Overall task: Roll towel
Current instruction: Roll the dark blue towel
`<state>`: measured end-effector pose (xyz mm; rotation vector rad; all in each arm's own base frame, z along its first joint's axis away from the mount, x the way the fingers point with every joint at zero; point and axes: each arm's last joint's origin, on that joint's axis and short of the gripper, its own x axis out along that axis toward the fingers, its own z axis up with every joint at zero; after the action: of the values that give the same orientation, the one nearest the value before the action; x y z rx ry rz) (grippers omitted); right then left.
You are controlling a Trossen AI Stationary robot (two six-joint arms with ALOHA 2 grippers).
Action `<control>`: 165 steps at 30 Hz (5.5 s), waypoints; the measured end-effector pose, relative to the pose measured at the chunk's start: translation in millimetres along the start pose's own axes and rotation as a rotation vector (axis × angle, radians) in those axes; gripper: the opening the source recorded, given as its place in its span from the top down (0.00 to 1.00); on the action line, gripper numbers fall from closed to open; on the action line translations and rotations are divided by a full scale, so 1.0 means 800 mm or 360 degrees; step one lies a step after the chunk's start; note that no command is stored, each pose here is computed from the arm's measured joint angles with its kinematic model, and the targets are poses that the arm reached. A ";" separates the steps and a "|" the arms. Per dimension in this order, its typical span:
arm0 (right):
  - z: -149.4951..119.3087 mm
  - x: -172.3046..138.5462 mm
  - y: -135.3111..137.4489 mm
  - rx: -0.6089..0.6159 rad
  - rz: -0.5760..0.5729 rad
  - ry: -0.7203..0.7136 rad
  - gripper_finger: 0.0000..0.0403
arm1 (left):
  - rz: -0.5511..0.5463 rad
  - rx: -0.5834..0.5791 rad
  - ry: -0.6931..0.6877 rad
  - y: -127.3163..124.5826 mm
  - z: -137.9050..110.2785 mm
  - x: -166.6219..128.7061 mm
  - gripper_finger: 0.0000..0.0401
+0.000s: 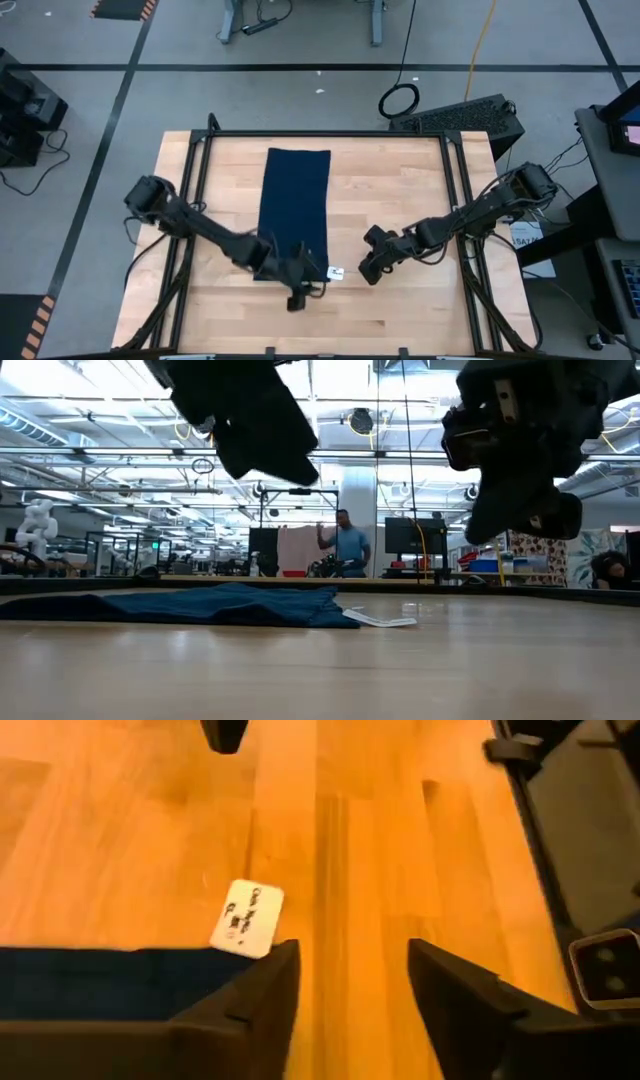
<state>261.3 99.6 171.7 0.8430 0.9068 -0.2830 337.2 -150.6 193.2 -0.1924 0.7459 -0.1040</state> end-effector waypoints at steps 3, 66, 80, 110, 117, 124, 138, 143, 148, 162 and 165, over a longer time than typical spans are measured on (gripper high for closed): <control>-0.002 0.000 -0.003 -0.0018 -0.0038 0.0022 0.98 | 0.0094 0.0065 0.0011 -0.014 -0.014 0.014 0.42; 0.000 0.000 0.028 0.0040 0.0266 -0.0282 0.98 | 0.0102 -0.0009 0.0430 -0.004 -0.044 0.069 0.94; -0.053 0.081 0.055 0.0108 0.0719 -0.0237 0.98 | -0.0097 -0.0093 0.0443 0.006 -0.028 0.065 0.84; -0.063 0.123 0.093 -0.0103 0.0173 -0.0299 0.98 | -0.0133 -0.0114 0.0408 0.006 -0.024 0.066 0.87; -0.071 0.123 0.086 -0.0145 0.0082 -0.0211 0.98 | -0.0181 -0.0119 0.0335 0.002 -0.016 0.062 0.98; -0.071 0.123 0.081 -0.0153 0.0040 -0.0146 0.98 | -0.0199 -0.0133 0.0255 -0.001 0.000 0.043 0.99; -0.072 0.123 0.081 -0.0119 0.0035 -0.0143 0.98 | -0.0236 -0.0219 0.0000 -0.009 0.031 0.011 0.99; -0.072 0.123 0.081 -0.0118 0.0031 -0.0142 0.98 | -0.0226 -0.0237 -0.0053 -0.006 0.034 0.014 0.99; -0.072 0.123 0.081 -0.0120 0.0034 -0.0130 0.98 | -0.0219 -0.0280 -0.0066 -0.004 0.044 0.006 1.00; -0.070 0.092 0.090 -0.0032 0.0055 -0.0082 0.98 | -0.0170 -0.0277 -0.0008 -0.002 0.040 0.006 1.00; -0.077 0.075 0.100 0.0003 0.0114 -0.0096 0.98 | -0.0160 -0.0286 -0.0016 0.002 0.042 0.006 1.00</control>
<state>306.1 205.2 146.4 0.8627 0.8187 -0.2460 364.0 -145.5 213.8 -0.4017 0.7357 -0.1316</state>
